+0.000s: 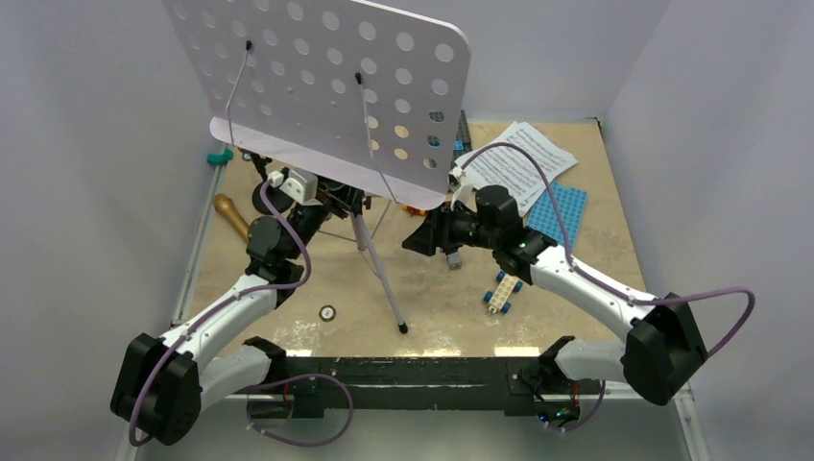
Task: Pack up the instrument practice props
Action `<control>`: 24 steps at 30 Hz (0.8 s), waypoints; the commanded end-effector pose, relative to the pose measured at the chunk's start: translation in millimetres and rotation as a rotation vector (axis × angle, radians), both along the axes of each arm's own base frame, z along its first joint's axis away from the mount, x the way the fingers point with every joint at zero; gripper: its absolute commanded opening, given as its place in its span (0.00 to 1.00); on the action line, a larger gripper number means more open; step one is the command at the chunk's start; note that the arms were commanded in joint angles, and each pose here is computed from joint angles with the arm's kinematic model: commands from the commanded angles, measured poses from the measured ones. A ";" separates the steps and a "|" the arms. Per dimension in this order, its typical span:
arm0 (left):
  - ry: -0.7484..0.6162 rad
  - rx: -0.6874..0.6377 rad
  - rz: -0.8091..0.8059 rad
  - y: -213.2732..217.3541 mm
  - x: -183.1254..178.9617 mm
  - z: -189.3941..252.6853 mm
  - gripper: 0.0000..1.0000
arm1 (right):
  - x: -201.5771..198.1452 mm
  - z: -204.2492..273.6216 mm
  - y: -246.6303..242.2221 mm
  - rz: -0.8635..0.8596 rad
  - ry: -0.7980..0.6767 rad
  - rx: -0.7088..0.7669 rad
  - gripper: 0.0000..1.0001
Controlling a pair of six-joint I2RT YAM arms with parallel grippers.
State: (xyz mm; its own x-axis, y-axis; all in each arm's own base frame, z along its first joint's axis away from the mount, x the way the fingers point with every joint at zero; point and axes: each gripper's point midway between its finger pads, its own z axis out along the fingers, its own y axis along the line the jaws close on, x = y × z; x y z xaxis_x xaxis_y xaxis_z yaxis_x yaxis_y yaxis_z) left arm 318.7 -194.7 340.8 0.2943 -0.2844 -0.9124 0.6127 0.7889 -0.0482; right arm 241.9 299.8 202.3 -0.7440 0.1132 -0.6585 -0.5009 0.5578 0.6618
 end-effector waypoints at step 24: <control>0.024 -0.106 -0.184 -13.1 -28.0 8.6 0.00 | 53.1 80.2 90.0 0.280 0.122 0.327 0.45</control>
State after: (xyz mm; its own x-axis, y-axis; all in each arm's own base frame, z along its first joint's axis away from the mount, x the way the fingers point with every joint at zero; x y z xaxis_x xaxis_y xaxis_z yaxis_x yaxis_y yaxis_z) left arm 303.3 -197.9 340.5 0.2777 -0.3327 -0.9012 0.6857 0.7256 -0.0565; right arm 300.7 388.8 263.8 -0.8565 0.1050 -0.5054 -0.4778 0.2095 0.8531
